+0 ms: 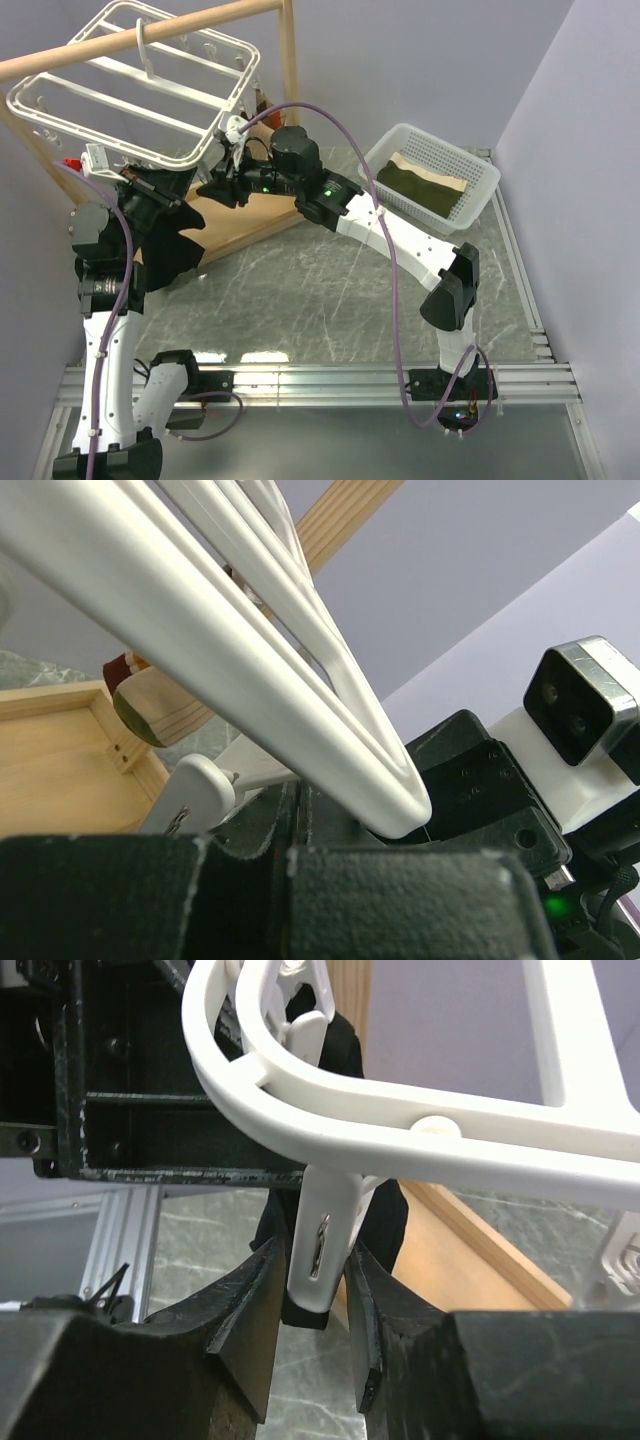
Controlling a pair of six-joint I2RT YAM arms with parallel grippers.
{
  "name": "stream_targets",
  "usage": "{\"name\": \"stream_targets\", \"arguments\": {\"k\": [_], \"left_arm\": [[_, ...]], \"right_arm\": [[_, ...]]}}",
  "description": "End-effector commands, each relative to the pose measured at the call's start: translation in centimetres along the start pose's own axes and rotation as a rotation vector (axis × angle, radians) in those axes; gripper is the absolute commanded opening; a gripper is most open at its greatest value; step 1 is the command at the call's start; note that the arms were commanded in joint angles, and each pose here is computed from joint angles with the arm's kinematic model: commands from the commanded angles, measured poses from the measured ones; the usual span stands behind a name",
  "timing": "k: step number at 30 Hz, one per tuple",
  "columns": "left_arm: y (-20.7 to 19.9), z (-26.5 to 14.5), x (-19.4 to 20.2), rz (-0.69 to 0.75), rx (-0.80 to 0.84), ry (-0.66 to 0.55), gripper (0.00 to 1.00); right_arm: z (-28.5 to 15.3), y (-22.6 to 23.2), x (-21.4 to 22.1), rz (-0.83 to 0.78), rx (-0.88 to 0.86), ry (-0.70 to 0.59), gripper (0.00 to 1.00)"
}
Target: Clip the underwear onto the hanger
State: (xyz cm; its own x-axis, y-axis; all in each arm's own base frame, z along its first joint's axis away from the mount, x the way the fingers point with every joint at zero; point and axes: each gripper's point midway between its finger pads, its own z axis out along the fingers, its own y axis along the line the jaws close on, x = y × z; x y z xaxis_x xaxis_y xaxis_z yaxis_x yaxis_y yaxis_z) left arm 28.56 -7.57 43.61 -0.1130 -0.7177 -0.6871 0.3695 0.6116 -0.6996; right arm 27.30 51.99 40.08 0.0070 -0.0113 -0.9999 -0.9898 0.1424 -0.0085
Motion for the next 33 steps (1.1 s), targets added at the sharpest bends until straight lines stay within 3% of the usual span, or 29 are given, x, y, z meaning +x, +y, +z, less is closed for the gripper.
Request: {"name": "stream_targets", "arguments": {"k": [1, 3, 7, 8, 9, 12, 13, 14, 17, 26, 33], "left_arm": [[-0.9, -0.2, -0.3, 0.018, 0.035, -0.017, 0.0], [-0.8, -0.1, -0.3, 0.017, 0.034, -0.014, 0.0], [-0.8, 0.0, -0.2, 0.015, 0.034, -0.005, 0.0], [-0.8, 0.0, -0.2, 0.014, 0.033, -0.003, 0.0], [-0.8, -0.1, -0.2, 0.015, 0.033, -0.003, 0.0], [-1.1, -0.3, -0.1, 0.025, 0.041, 0.004, 0.01], [-0.7, -0.4, 0.4, 0.022, 0.025, 0.025, 0.06], [-0.8, -0.6, 0.4, 0.029, 0.022, 0.03, 0.24], [-0.9, -1.4, 0.5, 0.076, 0.012, 0.03, 0.39], [-2.2, -3.7, 1.9, 0.142, 0.081, 0.053, 0.48], [-1.3, -2.8, 1.4, 0.148, 0.047, 0.042, 0.56]], "right_arm": [[-0.4, 0.4, -3.7, -0.058, 0.029, -0.096, 0.38], [-0.4, 0.4, -4.0, -0.07, 0.028, -0.102, 0.37], [-0.3, 0.5, -4.3, -0.099, 0.019, -0.107, 0.18], [-0.3, 0.5, -4.4, -0.105, 0.019, -0.107, 0.04], [-0.4, 0.5, -4.6, -0.113, 0.02, -0.111, 0.0], [-0.5, 0.7, -4.5, -0.128, 0.004, -0.111, 0.0], [-0.6, 0.7, -4.7, -0.13, 0.002, -0.114, 0.0], [-0.6, 0.8, -4.7, -0.131, -0.005, -0.114, 0.0], [-0.8, 0.6, -4.7, -0.126, -0.007, -0.108, 0.0], [-0.9, 1.2, -4.5, -0.112, -0.053, -0.095, 0.0], [-0.9, 1.4, -4.6, -0.109, -0.064, -0.098, 0.0]]}}
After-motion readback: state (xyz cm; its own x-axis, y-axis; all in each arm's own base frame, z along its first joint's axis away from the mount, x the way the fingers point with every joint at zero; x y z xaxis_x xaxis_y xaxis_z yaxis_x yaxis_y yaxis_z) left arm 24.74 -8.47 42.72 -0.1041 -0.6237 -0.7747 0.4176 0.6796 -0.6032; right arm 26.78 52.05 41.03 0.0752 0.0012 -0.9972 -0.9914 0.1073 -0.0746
